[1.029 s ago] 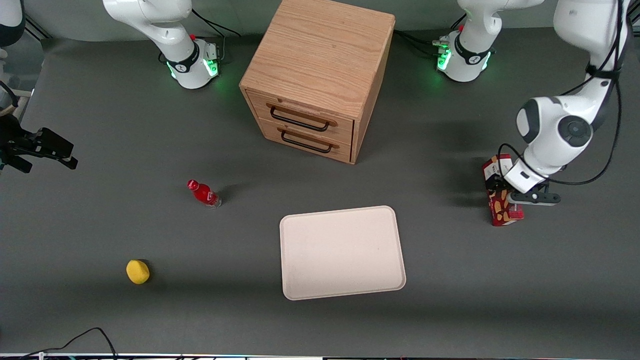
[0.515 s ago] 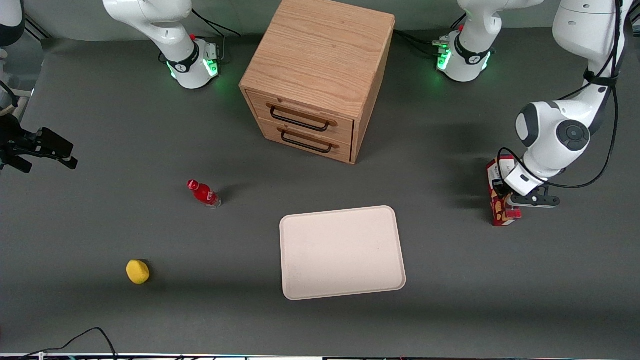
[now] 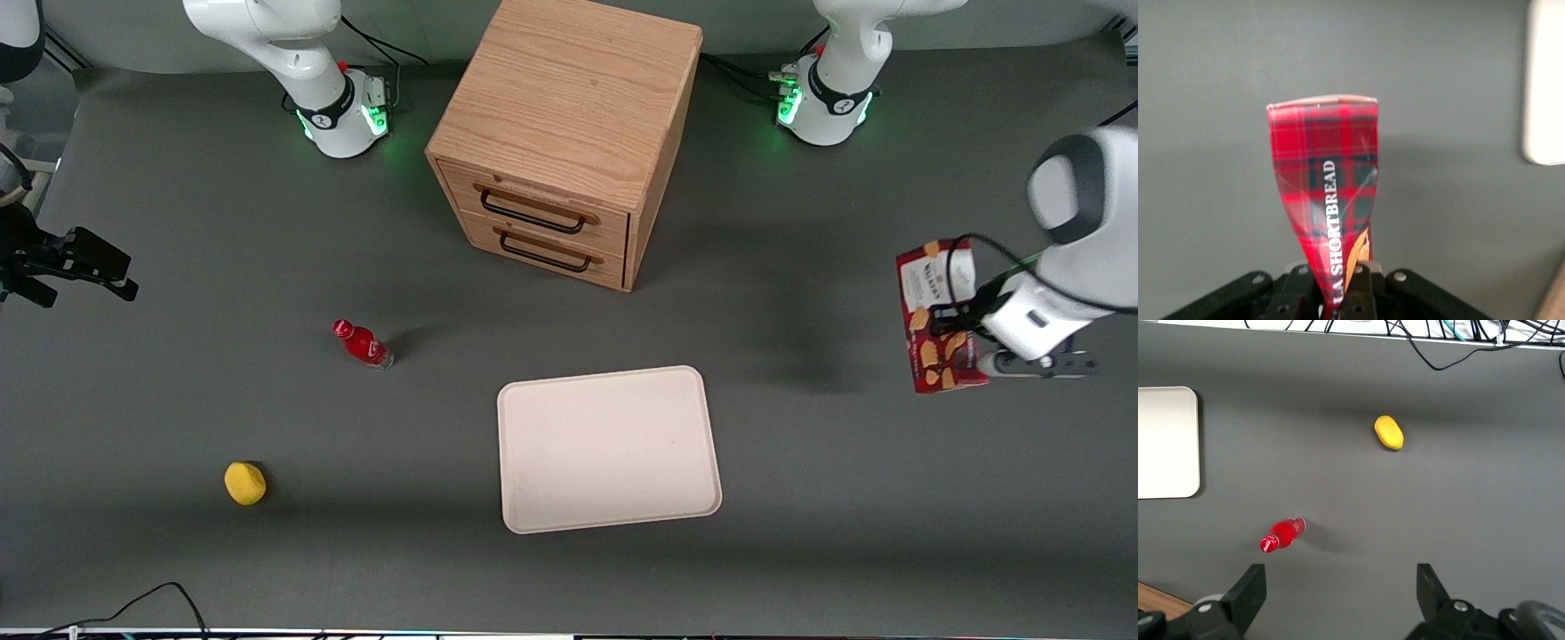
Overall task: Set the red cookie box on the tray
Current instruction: 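Lift the cookie box and carry it onto the cream tray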
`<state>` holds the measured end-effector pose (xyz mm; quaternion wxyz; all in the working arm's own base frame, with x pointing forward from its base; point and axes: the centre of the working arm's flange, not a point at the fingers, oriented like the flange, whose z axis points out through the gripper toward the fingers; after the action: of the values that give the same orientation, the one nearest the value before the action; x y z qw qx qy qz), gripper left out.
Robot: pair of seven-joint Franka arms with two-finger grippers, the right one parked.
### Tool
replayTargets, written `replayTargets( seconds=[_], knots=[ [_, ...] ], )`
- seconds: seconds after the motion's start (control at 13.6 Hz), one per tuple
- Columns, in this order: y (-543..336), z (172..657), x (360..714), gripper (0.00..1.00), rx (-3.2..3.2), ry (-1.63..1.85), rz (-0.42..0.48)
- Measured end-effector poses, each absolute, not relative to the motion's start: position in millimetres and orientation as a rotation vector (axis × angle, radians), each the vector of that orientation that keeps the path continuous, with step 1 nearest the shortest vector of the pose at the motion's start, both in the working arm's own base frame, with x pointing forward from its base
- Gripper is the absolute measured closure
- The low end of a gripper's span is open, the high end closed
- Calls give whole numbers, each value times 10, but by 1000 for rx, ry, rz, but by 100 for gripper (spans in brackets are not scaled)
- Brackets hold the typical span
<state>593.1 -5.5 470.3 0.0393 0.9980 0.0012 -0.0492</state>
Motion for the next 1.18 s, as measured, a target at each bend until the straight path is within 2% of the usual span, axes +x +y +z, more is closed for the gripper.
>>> replayTargets(
  seconds=[0.15, 0.29, 0.44, 0.59, 0.96, 1.03, 1.18],
  knots=[
    [-582, 5237, 6005, 88, 3025, 86, -151],
    [-1391, 5187, 6072, 88, 2991, 185, -143],
    [-2247, 4762, 6201, 88, 2941, 257, -47],
    [-2724, 4150, 6338, 88, 2945, 243, 40],
    [-2871, 2623, 6614, 88, 2942, 155, 211],
    [-2886, 2455, 6598, 82, 2945, 160, 226],
    [-2894, 2379, 6591, 59, 2954, 169, 245]
  ],
)
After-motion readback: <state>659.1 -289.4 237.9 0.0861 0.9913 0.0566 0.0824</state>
